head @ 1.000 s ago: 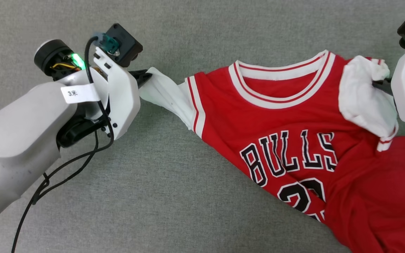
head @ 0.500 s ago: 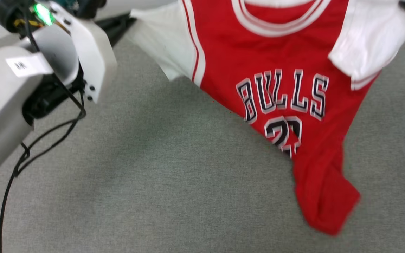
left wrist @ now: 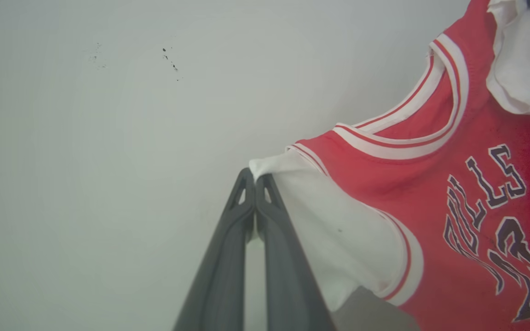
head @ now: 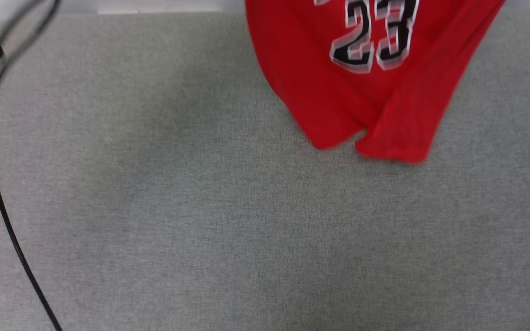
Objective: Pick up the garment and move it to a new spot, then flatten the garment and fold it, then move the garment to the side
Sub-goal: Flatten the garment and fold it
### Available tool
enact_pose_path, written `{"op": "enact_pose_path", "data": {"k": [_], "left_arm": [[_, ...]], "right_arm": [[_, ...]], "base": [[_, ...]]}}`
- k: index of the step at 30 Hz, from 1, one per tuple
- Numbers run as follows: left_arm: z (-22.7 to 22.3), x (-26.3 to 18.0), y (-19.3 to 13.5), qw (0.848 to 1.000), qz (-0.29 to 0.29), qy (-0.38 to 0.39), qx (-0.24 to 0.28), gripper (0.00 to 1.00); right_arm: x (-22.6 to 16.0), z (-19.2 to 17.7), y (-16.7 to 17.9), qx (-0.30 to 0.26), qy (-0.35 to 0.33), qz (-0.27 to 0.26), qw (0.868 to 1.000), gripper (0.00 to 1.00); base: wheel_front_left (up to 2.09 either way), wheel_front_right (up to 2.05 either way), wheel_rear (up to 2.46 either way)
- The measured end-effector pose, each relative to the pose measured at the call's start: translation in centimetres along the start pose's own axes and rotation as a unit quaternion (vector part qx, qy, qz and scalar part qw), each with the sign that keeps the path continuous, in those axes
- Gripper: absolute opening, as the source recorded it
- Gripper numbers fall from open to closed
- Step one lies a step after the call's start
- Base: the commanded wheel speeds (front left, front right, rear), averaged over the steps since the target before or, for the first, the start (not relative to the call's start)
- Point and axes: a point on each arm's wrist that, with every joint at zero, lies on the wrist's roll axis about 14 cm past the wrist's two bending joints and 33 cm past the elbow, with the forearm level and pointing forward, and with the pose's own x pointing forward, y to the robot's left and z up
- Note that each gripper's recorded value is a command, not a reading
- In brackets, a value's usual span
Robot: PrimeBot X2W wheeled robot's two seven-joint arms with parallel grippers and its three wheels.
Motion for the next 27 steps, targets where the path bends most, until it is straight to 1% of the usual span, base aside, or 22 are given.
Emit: {"op": "enact_pose_path", "data": {"k": [6,10,12,15,17,21,22,24,27], "left_arm": [[2.1,2.9,3.2,0.998,0.036,-0.049,0.013,0.00],[4.0,3.9,5.3,0.994,0.060,-0.090,0.019,0.00],[4.4,4.2,6.1,0.992,0.069,-0.101,0.019,0.00],[3.9,4.6,6.8,0.991,0.077,-0.106,0.015,0.00],[3.0,4.9,7.5,0.991,0.086,-0.104,0.011,0.00],[-0.3,5.9,7.7,0.993,0.087,-0.082,-0.005,0.00],[-2.6,6.3,7.4,0.994,0.085,-0.068,-0.016,0.00],[-5.5,6.6,6.9,0.995,0.082,-0.047,-0.029,0.00],[-9.4,6.6,6.1,0.995,0.079,-0.022,-0.051,0.00]], "right_arm": [[3.2,3.0,-2.0,-0.024,-0.057,-0.039,0.997,0.00],[4.7,5.1,-2.8,-0.038,-0.093,-0.057,0.993,0.00],[5.3,6.1,-3.0,-0.044,-0.109,-0.062,0.991,0.00],[6.5,6.4,-2.5,-0.048,-0.122,-0.059,0.990,0.00],[7.3,5.8,-2.1,-0.049,-0.120,-0.055,0.990,0.00],[9.3,2.7,-0.7,-0.050,-0.093,-0.037,0.994,0.00],[10.1,0.9,0.0,-0.048,-0.079,-0.027,0.995,0.00],[10.8,-1.3,1.0,-0.041,-0.066,-0.015,0.997,0.00],[11.3,-5.6,2.8,-0.029,-0.033,0.006,0.999,0.00]], "base": [[0.00,0.00,0.00],[0.00,0.00,0.00],[0.00,0.00,0.00],[0.00,0.00,0.00],[0.00,0.00,0.00],[0.00,0.00,0.00],[0.00,0.00,0.00],[0.00,0.00,0.00],[0.00,0.00,0.00]]}}
